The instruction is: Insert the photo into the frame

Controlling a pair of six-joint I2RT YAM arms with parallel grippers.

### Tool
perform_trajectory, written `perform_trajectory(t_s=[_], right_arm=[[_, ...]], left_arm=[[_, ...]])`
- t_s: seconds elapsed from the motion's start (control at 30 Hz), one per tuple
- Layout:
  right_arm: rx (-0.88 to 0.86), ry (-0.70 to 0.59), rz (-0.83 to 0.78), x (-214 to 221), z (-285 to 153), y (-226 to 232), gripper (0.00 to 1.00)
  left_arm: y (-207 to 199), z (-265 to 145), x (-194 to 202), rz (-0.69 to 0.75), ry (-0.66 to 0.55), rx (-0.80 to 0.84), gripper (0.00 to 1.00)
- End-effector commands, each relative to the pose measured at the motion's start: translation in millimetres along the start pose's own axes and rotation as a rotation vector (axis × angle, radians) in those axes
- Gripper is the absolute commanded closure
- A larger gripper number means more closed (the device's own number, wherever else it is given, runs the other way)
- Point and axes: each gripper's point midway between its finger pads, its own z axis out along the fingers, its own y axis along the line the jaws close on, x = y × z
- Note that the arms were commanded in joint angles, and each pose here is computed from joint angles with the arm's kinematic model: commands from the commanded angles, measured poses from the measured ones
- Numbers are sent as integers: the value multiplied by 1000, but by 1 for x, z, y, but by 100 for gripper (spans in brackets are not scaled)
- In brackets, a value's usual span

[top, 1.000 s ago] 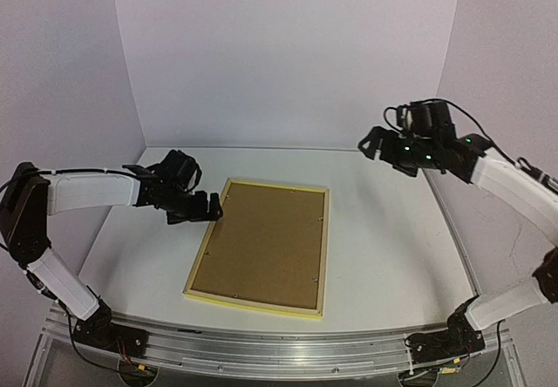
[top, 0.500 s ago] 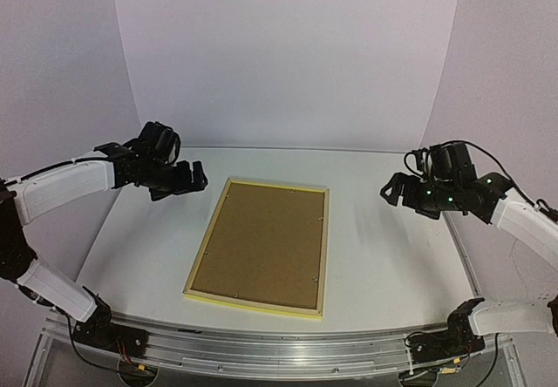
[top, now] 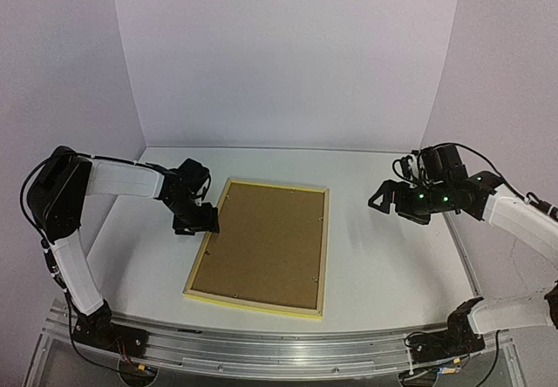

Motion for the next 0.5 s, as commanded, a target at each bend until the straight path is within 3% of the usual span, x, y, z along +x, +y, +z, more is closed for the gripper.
perform_trajectory(t_s=[0.0,0.23,0.3,0.33,0.47], right_arm=[[-20,22,-35,3,3,4,2],[-54,59,-77,11,7,8,2],[-90,79,-105,14,8,15,2],[-115,91,-122,14,9,20,2],[-171,88,-412,28,16,68,2]], left_arm=[[-14,17,-5,9,21,26,33],[-12,42,5,-4,74,-4,70],[-13,46,9,-15,92,-9,93],[-13,46,9,-26,101,-14,99],[-18,21,4,-81,105,-79,100]])
